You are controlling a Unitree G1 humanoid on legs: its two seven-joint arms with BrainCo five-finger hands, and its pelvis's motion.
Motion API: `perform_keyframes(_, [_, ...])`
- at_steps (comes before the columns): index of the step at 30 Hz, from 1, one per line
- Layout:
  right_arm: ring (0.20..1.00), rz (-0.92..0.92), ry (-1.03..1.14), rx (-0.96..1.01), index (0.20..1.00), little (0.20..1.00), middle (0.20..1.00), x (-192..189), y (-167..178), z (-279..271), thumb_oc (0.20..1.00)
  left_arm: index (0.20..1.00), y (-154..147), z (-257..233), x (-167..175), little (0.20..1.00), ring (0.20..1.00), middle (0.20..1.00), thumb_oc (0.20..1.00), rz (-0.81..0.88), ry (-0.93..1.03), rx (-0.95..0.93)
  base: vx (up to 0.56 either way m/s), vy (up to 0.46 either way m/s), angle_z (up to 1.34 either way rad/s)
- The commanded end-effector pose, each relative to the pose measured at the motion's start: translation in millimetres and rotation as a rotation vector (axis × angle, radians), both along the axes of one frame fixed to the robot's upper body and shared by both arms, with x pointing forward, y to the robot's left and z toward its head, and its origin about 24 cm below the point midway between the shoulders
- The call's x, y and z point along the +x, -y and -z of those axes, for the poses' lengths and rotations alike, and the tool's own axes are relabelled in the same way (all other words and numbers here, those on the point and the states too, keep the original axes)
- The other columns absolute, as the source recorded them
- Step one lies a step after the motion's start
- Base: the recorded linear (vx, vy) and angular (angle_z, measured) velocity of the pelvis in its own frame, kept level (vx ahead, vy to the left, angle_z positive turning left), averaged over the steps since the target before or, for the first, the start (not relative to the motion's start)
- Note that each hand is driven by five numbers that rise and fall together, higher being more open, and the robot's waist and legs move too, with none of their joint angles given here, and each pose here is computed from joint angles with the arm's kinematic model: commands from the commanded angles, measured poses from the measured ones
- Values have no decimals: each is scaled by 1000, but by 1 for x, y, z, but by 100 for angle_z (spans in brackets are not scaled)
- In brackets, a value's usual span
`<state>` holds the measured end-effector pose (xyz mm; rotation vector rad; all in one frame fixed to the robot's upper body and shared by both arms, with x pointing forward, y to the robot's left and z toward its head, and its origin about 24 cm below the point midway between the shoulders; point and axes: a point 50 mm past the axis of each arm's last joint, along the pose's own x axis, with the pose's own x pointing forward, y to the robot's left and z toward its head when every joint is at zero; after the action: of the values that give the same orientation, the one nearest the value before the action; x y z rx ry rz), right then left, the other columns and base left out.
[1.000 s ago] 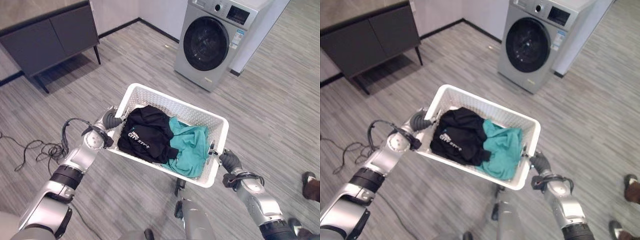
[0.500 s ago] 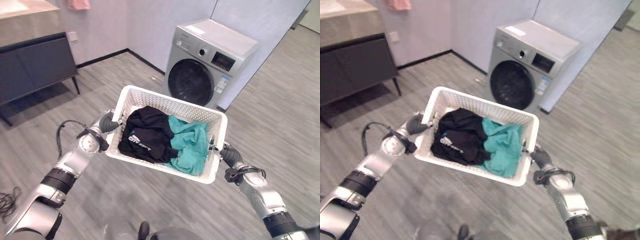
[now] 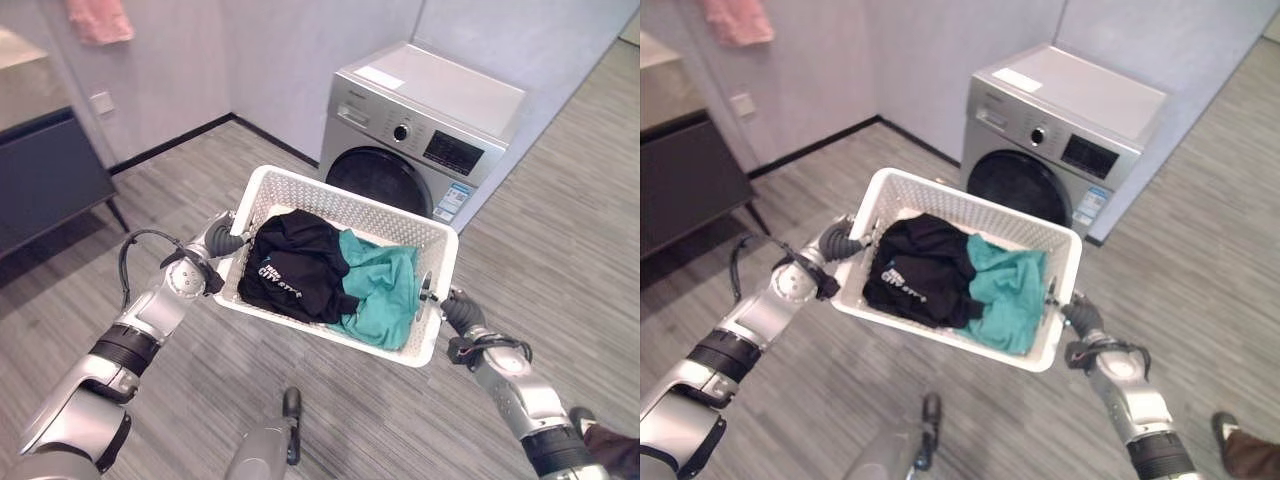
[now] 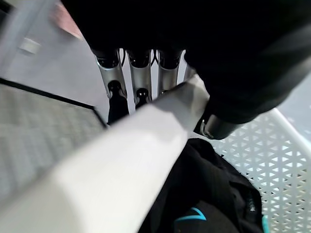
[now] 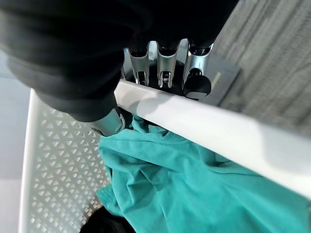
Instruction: Grab the laundry basket,head to the washer,open it,put in the laundry and shut it.
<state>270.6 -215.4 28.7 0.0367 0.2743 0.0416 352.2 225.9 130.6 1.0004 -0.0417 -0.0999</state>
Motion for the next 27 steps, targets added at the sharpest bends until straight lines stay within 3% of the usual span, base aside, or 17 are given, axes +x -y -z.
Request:
perform_keyframes(1, [200,71,225,-44,200,200,200,15,30,-48,200,200,-27,-65,11,200,200,200,200,-103,234,-13,366,169,-82])
perform_keyframes(5, [200,18,224,-82,200,200,200,31,14,-52,200,200,-50,-77,3,200,200,200,200,-169,267,-4,233,92,-63])
perform_keyframes(10, [200,7,270,-109,200,200,200,34,14,-64,200,200,-47,-90,0,200,200,200,200,-134,309,-16,117,-124,-8])
perform_keyframes(19, [200,67,430,-157,200,200,200,30,37,-109,200,200,-2,-126,18,200,200,200,200,-20,426,18,163,-248,39])
perform_keyframes(27, [200,124,427,-181,200,200,200,28,56,-116,200,200,0,-155,18,200,200,200,200,-9,487,-45,134,-339,26])
